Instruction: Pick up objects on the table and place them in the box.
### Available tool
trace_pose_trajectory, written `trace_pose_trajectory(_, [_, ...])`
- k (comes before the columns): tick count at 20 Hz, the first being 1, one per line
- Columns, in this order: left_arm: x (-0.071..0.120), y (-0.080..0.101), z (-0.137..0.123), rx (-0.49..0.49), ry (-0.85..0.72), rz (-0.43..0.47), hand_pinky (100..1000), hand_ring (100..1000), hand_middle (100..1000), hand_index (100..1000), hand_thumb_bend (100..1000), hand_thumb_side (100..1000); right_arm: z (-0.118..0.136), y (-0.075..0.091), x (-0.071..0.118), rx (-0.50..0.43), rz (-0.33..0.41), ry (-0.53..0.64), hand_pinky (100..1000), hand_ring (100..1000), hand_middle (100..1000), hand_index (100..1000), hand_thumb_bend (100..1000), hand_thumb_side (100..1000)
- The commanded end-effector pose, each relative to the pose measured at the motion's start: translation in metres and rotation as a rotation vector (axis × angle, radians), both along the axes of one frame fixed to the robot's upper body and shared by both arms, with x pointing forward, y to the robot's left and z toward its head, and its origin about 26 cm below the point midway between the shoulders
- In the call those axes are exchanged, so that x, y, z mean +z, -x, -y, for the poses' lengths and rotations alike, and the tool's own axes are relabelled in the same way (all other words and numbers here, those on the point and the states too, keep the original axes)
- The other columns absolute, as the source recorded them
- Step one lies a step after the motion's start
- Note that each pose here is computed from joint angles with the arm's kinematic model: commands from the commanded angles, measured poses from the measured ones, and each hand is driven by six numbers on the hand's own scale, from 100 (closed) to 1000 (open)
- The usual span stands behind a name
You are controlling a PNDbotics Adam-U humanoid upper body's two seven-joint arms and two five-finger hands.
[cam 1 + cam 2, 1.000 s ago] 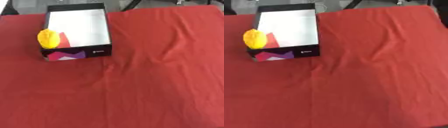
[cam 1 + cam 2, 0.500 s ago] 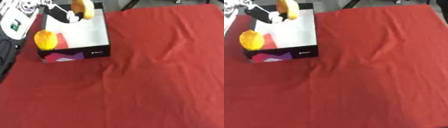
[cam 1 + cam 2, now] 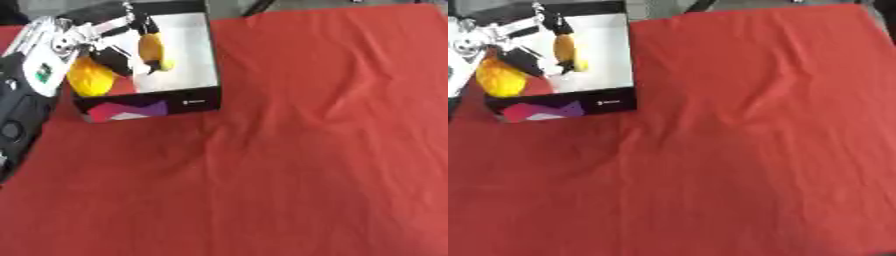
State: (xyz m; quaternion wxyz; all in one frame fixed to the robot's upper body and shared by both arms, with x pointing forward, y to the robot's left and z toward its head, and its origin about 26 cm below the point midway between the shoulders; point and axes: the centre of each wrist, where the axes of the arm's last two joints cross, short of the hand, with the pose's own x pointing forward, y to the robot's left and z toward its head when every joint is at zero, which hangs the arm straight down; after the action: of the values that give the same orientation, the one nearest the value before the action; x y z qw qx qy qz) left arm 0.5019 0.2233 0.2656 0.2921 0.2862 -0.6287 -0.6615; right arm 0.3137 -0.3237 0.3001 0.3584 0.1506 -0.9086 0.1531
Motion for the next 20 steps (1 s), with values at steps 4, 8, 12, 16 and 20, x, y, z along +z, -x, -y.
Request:
trace_pose_trajectory(4, [0.009, -0.002, -0.013, 0.031, -0.019, 0.073, 860, 798, 777, 907, 543, 646, 0.000, 0.004, 0.007, -0.003, 0.026, 0.026, 1000, 840, 718, 839, 100, 389])
trace_pose_trajectory(8, [0.009, -0.002, -0.018, 0.067, 0.028, 0.106, 863, 801, 780, 931, 570, 662, 0.000, 0.003, 0.006, -0.004, 0.022, 0.030, 1000, 840, 718, 839, 100, 388])
trace_pose_trajectory(12, [0.013, -0.001, -0.019, 0.082, 0.076, 0.141, 855, 787, 767, 914, 522, 616, 0.001, 0.003, 0.005, -0.006, 0.016, 0.032, 1000, 840, 718, 839, 100, 390])
trace_pose_trajectory(16, [0.039, 0.007, -0.016, 0.058, 0.221, 0.247, 851, 721, 716, 878, 127, 517, 0.004, 0.003, 0.002, -0.019, 0.007, 0.031, 1000, 840, 718, 839, 100, 388])
trace_pose_trajectory(20, [0.067, 0.020, -0.010, 0.019, 0.395, 0.372, 850, 707, 710, 869, 100, 528, 0.008, 0.004, -0.001, -0.033, -0.001, 0.032, 1000, 840, 718, 839, 100, 387])
